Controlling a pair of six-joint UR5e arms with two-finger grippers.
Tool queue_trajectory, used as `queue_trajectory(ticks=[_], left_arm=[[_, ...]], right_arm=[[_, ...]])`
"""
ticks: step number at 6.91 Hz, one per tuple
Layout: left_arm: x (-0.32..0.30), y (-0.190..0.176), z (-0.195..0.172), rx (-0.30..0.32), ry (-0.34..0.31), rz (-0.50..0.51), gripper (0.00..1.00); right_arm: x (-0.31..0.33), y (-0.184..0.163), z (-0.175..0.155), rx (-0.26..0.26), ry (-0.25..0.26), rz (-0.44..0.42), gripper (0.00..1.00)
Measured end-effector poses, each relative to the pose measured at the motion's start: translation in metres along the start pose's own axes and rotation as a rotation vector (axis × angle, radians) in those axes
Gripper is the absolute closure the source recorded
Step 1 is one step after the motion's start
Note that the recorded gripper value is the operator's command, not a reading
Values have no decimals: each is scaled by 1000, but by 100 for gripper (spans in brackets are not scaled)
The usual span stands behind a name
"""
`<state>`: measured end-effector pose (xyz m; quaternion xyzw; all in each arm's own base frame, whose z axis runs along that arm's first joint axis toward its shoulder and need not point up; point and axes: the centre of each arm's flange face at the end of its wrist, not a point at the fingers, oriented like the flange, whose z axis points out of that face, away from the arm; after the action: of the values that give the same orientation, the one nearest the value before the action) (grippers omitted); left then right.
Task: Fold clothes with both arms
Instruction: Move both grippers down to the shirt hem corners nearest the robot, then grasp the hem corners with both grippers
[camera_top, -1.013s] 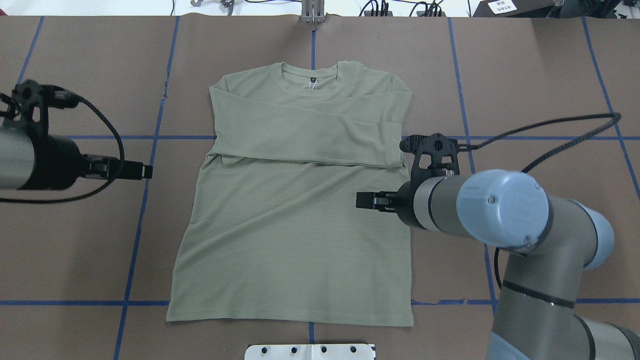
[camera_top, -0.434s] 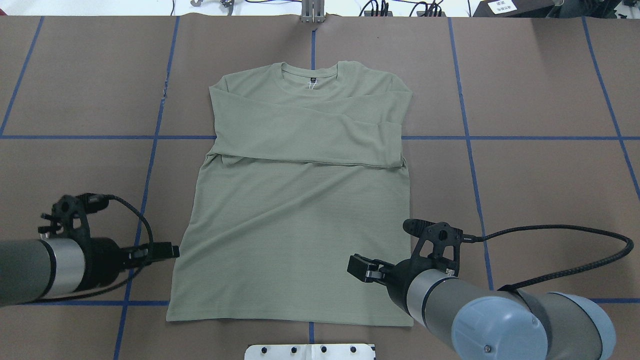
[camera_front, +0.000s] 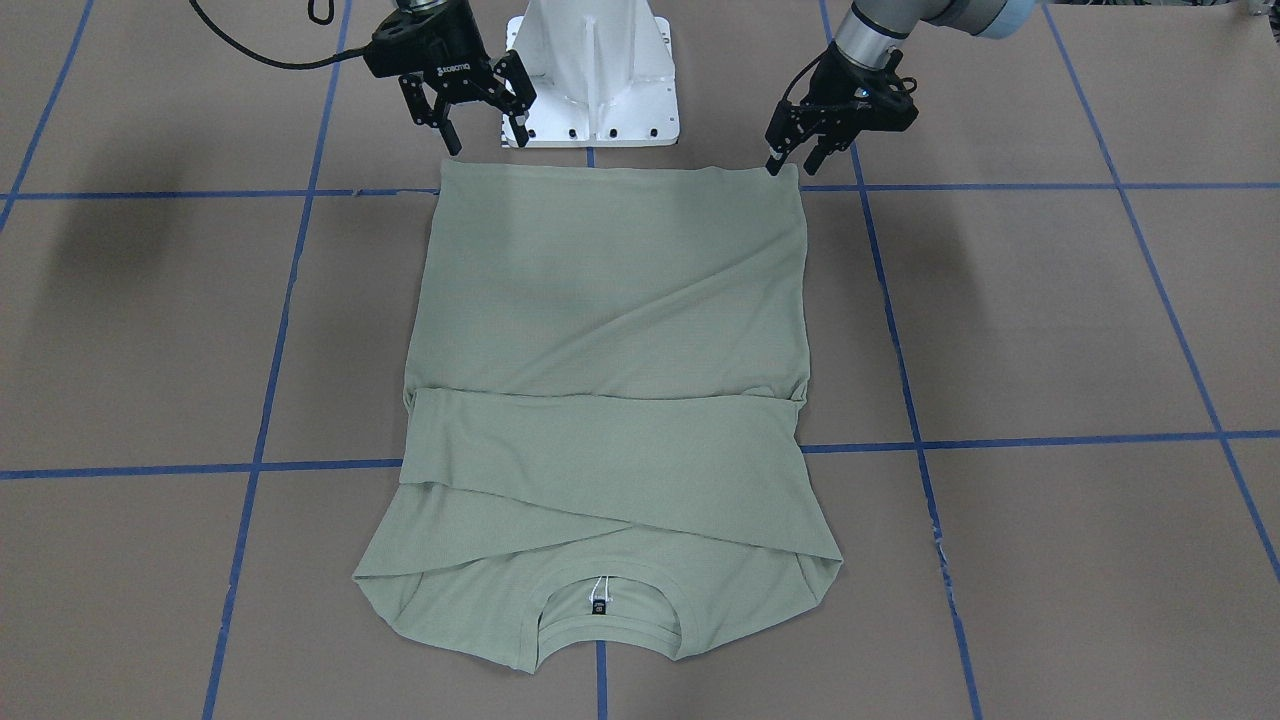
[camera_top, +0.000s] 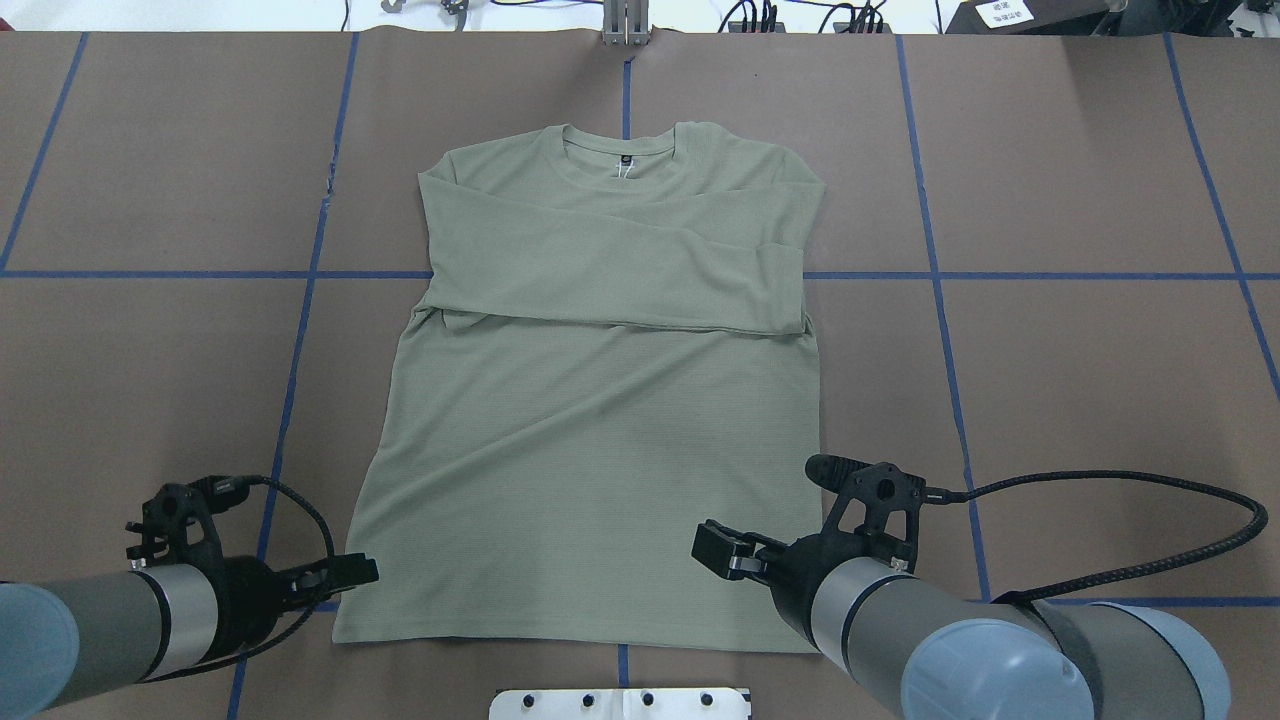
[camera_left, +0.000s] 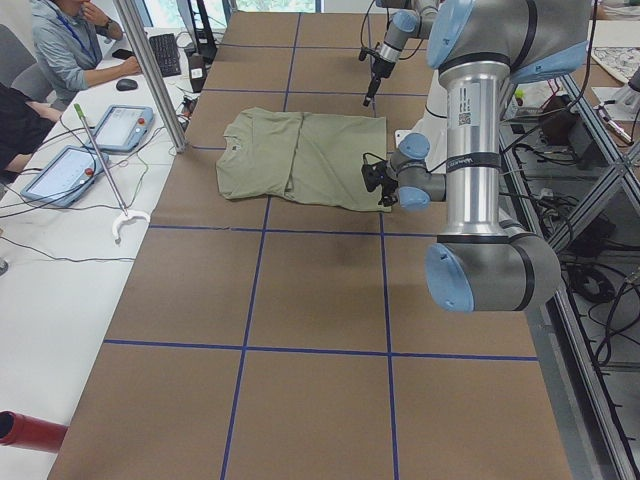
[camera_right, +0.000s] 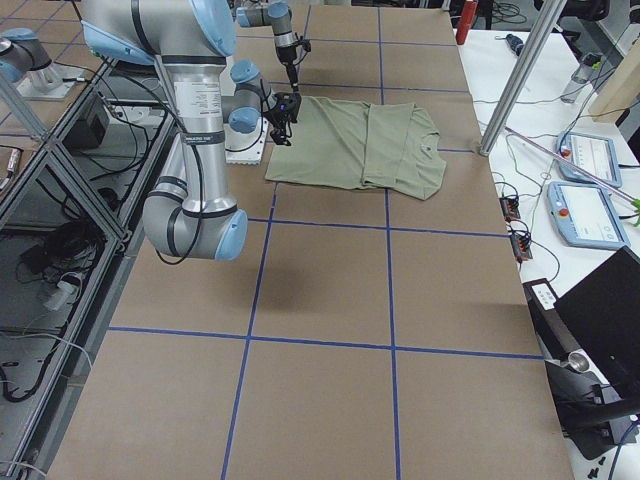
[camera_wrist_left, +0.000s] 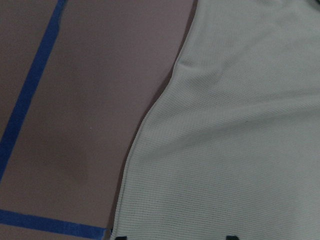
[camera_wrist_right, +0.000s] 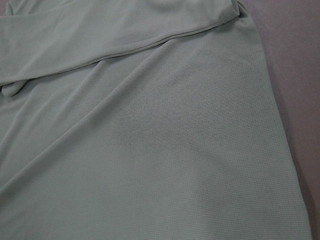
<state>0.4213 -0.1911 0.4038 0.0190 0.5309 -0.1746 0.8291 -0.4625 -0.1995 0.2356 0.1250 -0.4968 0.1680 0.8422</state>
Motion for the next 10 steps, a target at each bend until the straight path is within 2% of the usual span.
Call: queue_trajectory(ticks=[3,5,10], left_arm=[[-14,12,11,-19,12,8,28],[-20,18,12,-31,1,19,35],[-20,23,13,-42,-2,30,36]], right_arm=[[1,0,1,1,4,-1,0],[2,0,2,2,6,-1,0],[3,0,5,9,11,-3,0]])
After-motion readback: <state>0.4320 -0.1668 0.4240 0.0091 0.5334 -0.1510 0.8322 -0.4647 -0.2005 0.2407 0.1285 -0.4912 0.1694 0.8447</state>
